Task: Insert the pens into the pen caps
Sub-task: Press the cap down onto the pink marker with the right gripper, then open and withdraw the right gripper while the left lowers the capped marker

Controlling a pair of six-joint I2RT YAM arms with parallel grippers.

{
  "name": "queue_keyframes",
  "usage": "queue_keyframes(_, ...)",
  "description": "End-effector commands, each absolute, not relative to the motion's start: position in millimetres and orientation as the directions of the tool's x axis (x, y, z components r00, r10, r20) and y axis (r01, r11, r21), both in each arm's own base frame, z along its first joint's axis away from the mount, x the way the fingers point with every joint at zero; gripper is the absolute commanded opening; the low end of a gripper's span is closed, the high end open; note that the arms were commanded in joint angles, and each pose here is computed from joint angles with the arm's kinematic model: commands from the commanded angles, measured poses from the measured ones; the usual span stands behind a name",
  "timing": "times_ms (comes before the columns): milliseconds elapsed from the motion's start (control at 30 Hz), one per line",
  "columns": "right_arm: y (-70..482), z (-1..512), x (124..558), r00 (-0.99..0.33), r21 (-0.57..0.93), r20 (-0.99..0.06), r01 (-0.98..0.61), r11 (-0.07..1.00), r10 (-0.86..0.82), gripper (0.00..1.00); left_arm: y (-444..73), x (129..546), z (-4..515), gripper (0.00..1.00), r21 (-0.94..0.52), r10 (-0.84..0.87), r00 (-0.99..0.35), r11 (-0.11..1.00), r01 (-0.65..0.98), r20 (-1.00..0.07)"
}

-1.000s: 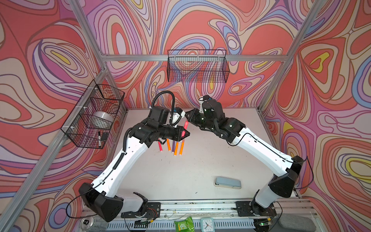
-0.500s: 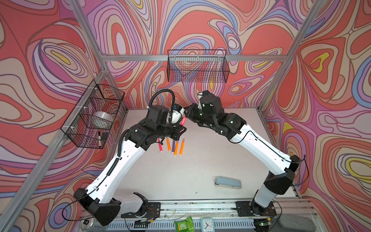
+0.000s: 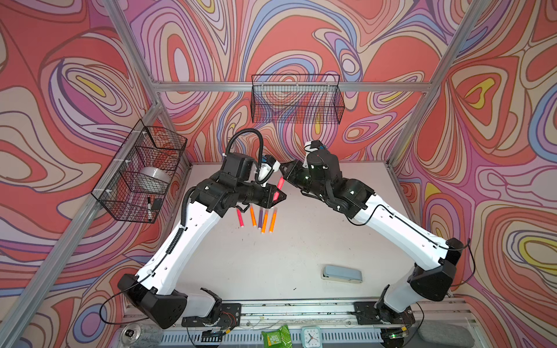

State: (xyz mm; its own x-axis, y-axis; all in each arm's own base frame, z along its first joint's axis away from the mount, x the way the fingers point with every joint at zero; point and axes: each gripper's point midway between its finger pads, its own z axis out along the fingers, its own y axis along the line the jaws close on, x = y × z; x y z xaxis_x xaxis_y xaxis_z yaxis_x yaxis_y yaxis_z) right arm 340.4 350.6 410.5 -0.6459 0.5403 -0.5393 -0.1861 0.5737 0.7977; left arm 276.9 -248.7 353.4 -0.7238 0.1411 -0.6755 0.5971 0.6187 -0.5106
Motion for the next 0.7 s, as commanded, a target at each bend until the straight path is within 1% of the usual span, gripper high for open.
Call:
queue_keyframes(0,386,366,264,-0.834,0.756,-0.487,-0.255,0.603,0.258,0.00,-240,331,440,0.00,-0.449,-0.116,-0.485,0.603,0.659,-0.867)
queue_keyframes(133,383,372,270,-0.819,0.730,-0.516,-0.267,0.629,0.250,0.00,-234,332,434,0.00,-0.415,-0.100,-0.465,0.639,0.647,-0.879)
queue_keyframes(233,371,370,284,-0.818,0.740,-0.494,-0.216,0.637,0.296,0.00,-230,333,423,0.00,-0.383,-0.063,-0.466,0.670,0.635,-0.883)
queue_keyframes(267,364,368,290,-0.814,0.743,-0.485,-0.190,0.641,0.321,0.04,-227,334,417,0.00,-0.373,-0.052,-0.469,0.685,0.626,-0.882)
queue_keyframes(300,356,368,295,-0.808,0.751,-0.476,-0.168,0.639,0.347,0.14,-225,334,413,0.00,-0.365,-0.044,-0.471,0.695,0.620,-0.881)
queue_keyframes(333,348,368,300,-0.799,0.757,-0.469,-0.144,0.638,0.376,0.31,-222,332,406,0.00,-0.355,-0.032,-0.473,0.706,0.613,-0.880)
queue_keyframes(367,338,367,305,-0.787,0.761,-0.462,-0.115,0.638,0.409,0.42,-220,330,399,0.00,-0.347,-0.020,-0.479,0.716,0.606,-0.878)
queue_keyframes(400,334,367,308,-0.778,0.764,-0.461,-0.103,0.637,0.427,0.47,-217,329,390,0.00,-0.344,-0.011,-0.490,0.726,0.596,-0.872)
queue_keyframes(500,326,366,313,-0.764,0.751,-0.469,-0.082,0.655,0.443,0.53,-209,321,358,0.00,-0.345,0.011,-0.534,0.752,0.561,-0.845)
queue_keyframes(567,317,363,317,-0.754,0.728,-0.478,-0.053,0.683,0.451,0.71,-205,317,334,0.00,-0.354,0.021,-0.572,0.768,0.534,-0.820)
queue_keyframes(667,291,357,322,-0.714,0.693,-0.488,0.034,0.720,0.503,0.83,-202,315,292,0.00,-0.378,0.032,-0.645,0.788,0.486,-0.764)
